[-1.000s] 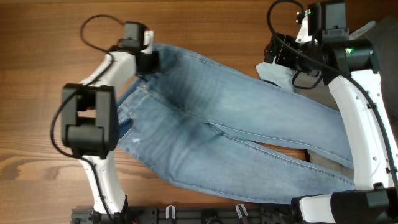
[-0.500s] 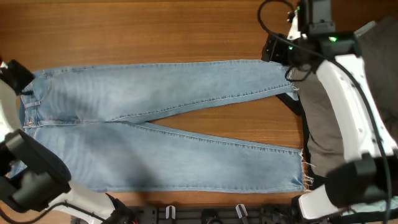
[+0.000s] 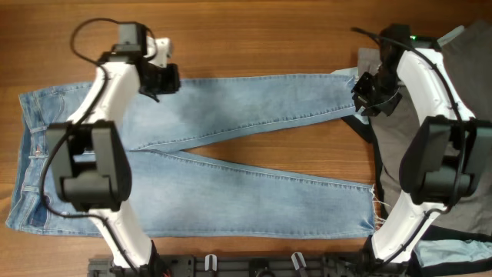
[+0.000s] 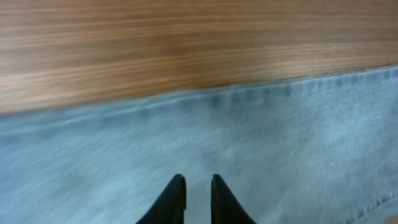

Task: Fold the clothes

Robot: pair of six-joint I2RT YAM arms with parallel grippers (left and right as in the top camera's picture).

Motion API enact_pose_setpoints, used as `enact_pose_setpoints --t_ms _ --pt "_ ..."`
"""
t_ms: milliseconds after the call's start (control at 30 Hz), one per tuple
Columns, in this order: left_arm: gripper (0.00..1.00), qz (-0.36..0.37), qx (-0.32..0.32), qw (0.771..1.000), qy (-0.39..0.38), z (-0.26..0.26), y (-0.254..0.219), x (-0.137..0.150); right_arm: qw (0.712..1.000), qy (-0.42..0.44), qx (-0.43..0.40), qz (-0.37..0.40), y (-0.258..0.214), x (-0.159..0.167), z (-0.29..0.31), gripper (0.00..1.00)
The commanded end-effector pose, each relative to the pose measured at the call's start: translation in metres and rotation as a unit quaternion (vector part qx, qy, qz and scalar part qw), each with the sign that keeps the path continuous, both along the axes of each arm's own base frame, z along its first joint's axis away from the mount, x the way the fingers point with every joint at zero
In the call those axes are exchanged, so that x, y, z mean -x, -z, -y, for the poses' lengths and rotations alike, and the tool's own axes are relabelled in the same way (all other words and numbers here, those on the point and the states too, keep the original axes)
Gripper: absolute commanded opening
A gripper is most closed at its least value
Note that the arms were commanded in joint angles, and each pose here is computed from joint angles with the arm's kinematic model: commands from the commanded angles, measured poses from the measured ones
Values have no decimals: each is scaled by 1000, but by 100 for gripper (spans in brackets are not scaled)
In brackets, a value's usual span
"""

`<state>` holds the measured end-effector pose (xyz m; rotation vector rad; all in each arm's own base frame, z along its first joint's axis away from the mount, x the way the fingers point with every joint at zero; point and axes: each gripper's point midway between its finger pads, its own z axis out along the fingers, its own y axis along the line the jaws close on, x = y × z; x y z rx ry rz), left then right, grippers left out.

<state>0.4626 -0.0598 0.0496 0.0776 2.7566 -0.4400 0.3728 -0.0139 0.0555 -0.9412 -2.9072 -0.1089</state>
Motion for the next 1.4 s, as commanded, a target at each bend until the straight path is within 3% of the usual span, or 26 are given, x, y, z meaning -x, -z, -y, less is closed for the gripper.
enact_pose_setpoints --t_ms 0,133,233,333,400,500,567,633,733,800,833,933,1000,1067,1167,1267,1367 --pt "14 -3 20 998 53 40 24 -1 999 21 -13 -41 29 18 -7 16" --pt "8 -26 -45 998 27 22 53 0 998 44 -7 -51 47 29 -5 15" --pt "14 -24 -81 996 -20 -15 56 -7 998 60 -2 -29 70 27 -3 15" --pt "17 -28 -62 997 -43 -36 54 -7 992 116 51 -5 81 20 24 11" --pt "35 -8 -19 999 -26 -24 35 -11 985 159 55 26 78 7 57 4" --pt "48 30 9 1000 1 0 2 -21 976 210 9 56 65 -4 88 4" --pt "54 57 35 997 50 32 -21 -20 974 139 -86 158 37 -35 93 5" --pt "56 60 37 994 86 60 -24 -14 944 33 -180 274 -12 -58 77 24" --pt "40 43 38 990 131 99 -9 1 901 -73 -220 367 -89 -55 46 40" --pt "34 22 34 987 155 115 13 10 889 -103 -209 394 -129 -44 28 51" --pt "31 7 33 987 160 119 27 14 884 -114 -205 404 -143 -41 21 53" --pt "4 -27 30 986 164 123 63 22 875 -137 -204 417 -166 -32 1 52" --pt "4 -36 32 987 154 122 81 20 880 -143 -216 398 -164 -26 -15 50" --pt "4 -37 34 991 121 117 100 10 914 -129 -179 342 -140 -19 -21 48" --pt "4 -8 30 999 15 92 129 -28 938 -158 -113 288 -115 -13 -33 46" --pt "4 46 70 993 -87 59 116 -72 945 -171 -74 268 -100 -19 -52 42" --pt "5 89 95 986 -107 30 80 -111 947 -176 -60 260 -80 -34 -74 39"
